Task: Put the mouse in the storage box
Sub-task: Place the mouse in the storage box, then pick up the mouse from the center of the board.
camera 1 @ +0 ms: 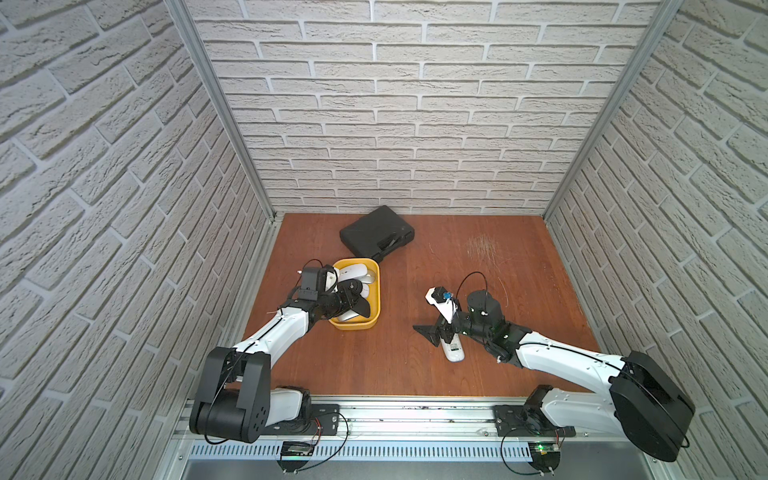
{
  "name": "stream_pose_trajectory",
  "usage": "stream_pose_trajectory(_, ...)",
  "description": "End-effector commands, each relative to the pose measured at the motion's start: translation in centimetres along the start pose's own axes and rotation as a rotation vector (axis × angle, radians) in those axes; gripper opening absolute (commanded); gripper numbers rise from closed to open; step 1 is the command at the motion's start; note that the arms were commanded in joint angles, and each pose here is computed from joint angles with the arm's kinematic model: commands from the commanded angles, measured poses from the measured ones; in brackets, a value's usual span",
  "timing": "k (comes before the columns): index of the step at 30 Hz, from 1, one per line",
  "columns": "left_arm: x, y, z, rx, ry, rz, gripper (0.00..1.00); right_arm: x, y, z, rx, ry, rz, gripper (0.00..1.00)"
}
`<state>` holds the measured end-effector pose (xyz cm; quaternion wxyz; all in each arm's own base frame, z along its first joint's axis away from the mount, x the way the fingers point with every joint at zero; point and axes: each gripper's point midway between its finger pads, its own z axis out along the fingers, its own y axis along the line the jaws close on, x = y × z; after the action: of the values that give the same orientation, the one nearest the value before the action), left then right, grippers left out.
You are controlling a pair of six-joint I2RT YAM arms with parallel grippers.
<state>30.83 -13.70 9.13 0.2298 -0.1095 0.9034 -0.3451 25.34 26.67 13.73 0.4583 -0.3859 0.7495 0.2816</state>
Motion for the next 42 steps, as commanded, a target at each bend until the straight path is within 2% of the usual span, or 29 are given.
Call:
stream_pose_trajectory(1,-0.6,-0.2,0.3,0.022,-0.029,0.014,0.07,-1.3,-0.1,0.0,0.006,-0.031,0.004,0.95)
stream_pose_trajectory(3,-0.6,0.1,0.3,0.009,-0.029,0.009,0.12,-1.3,-0.1,0.1,0.006,-0.030,0.005,0.95)
stream_pose_trajectory(5,-0.4,0.5,0.2,-0.015,-0.030,0.000,0.23,-1.3,-0.1,0.1,0.004,-0.030,0.008,0.95)
stream_pose_trajectory(13,0.2,2.2,-0.7,-0.131,-0.011,-0.035,0.51,-1.4,-0.2,0.0,0.014,-0.031,0.007,0.95)
stream_pose_trajectory(16,0.3,2.5,-1.0,-0.155,-0.010,-0.033,0.68,-1.5,-0.2,0.0,0.015,-0.033,0.005,0.95)
stream_pose_trajectory(19,0.0,2.8,-1.7,-0.192,-0.024,-0.024,0.75,-1.4,-0.3,0.1,0.014,-0.031,0.010,0.95)
stream_pose_trajectory(28,-1.3,2.8,-4.3,-0.285,-0.096,0.017,0.78,-1.3,-0.7,0.2,0.037,-0.022,0.035,0.95)
stream_pose_trajectory(34,-1.9,0.6,-6.0,-0.236,-0.143,0.082,0.78,-0.9,-3.0,-0.2,0.175,0.040,0.134,0.97)
stream_pose_trajectory(38,-1.9,-1.4,-6.9,-0.175,-0.155,0.133,0.79,0.4,-5.2,-1.4,0.328,0.138,0.266,1.00)
stream_pose_trajectory(42,-1.5,-2.9,-7.3,-0.126,-0.151,0.165,0.81,3.1,-5.7,-3.0,0.407,0.262,0.368,0.99)
